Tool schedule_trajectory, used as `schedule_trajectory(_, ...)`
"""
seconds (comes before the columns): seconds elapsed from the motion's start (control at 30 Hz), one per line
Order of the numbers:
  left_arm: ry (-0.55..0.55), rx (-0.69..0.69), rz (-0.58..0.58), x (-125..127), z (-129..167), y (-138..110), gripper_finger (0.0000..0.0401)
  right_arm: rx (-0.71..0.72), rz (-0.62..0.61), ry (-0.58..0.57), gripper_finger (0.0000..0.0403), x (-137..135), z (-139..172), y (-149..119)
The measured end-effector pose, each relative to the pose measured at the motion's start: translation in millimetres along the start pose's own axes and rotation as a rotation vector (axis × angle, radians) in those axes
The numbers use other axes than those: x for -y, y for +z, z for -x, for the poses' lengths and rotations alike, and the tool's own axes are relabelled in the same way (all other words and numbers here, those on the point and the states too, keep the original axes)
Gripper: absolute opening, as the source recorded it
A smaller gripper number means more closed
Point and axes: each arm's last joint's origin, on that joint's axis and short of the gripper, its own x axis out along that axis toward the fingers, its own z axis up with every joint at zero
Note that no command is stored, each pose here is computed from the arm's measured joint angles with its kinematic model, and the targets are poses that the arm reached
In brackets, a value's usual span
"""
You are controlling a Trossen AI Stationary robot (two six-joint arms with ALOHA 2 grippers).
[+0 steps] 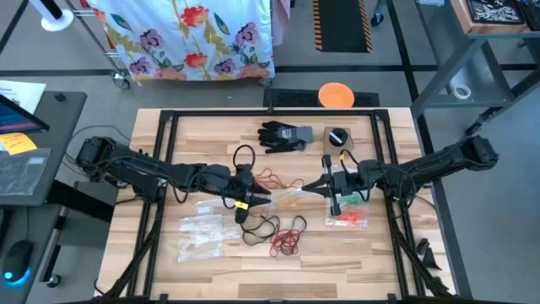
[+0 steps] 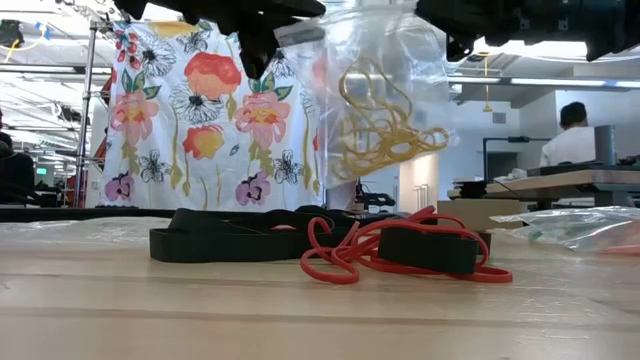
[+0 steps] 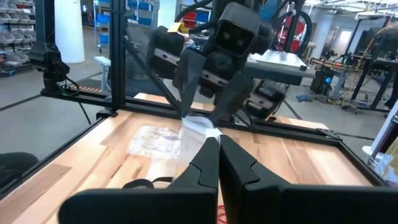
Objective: Sort rubber bands
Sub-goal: Close the transparent zip bag containing the yellow rubber bands
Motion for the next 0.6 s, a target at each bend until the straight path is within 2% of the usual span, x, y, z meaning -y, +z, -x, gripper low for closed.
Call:
schedule_trajectory(0.17, 0.022, 0.119, -0.102, -1.6, -0.1, 26.8, 0.0183, -0.014, -0.03, -0.006, 0.0, 0.0, 0.0, -1.3)
schedule_trajectory(0.33, -0.096, 0.316, -0.156, 6.1, -4.0, 50.4, 0.0207, -0.036, -0.06, -0.077, 0.0, 2.1, 0.1, -3.0)
schedule_trajectory(0.5, -0.046, 0.229, -0.178, -1.4, -50.8, 21.5, 0.021, -0.038, -0.077, -0.076, 0.0, 1.2, 0.1, -3.2)
schedule_trajectory(0.6, -0.046, 0.282, -0.233, -3.2, -74.2, 14.2, 0.021, -0.045, -0.076, -0.063, 0.0, -1.8, 0.2, -3.6)
